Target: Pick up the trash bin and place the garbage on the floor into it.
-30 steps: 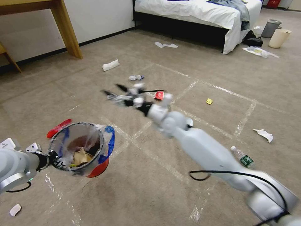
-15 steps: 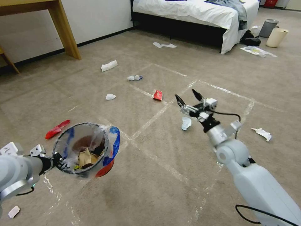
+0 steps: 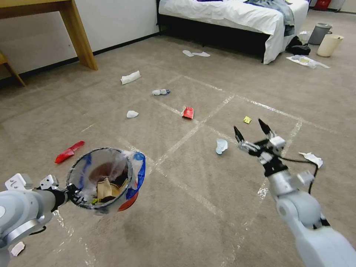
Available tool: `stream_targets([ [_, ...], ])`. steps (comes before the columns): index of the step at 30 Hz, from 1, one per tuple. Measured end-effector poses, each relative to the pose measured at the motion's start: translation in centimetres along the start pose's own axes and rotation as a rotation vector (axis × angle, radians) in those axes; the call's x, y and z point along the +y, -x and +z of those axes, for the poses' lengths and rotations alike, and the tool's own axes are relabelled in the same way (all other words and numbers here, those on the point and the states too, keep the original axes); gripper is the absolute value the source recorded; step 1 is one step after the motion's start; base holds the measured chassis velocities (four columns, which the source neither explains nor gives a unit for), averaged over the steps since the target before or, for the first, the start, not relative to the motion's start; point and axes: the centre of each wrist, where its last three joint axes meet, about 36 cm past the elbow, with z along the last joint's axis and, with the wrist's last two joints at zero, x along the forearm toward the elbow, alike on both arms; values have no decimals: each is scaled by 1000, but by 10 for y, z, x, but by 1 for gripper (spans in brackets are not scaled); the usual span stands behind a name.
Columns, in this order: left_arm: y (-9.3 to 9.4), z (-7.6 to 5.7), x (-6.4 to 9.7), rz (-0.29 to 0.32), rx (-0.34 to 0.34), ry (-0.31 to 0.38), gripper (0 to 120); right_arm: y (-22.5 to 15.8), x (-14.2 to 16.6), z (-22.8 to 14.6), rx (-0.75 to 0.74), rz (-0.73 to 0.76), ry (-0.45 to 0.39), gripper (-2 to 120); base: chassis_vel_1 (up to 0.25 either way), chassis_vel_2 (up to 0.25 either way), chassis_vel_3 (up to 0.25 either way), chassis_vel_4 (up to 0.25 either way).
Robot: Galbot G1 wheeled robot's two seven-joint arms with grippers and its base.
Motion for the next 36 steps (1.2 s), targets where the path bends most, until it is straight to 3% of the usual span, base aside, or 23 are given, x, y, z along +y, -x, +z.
stream_targets([
  [9, 3, 1, 1, 5, -11, -2, 0, -29, 12, -6, -59, 90, -14, 100, 0, 0, 0, 0],
  [14, 1, 12, 0, 9, -6, 1, 0, -48, 21, 0, -99, 149, -42, 100, 0, 0, 0, 0],
  [27, -2, 21, 3, 16, -14, -8, 0, -77, 31, 6, -104, 165, -94, 100, 0, 0, 0, 0],
  [36, -7, 20, 0, 21, -27, 14, 0, -89, 38, 11, -120, 167, -141, 100, 0, 0, 0, 0],
])
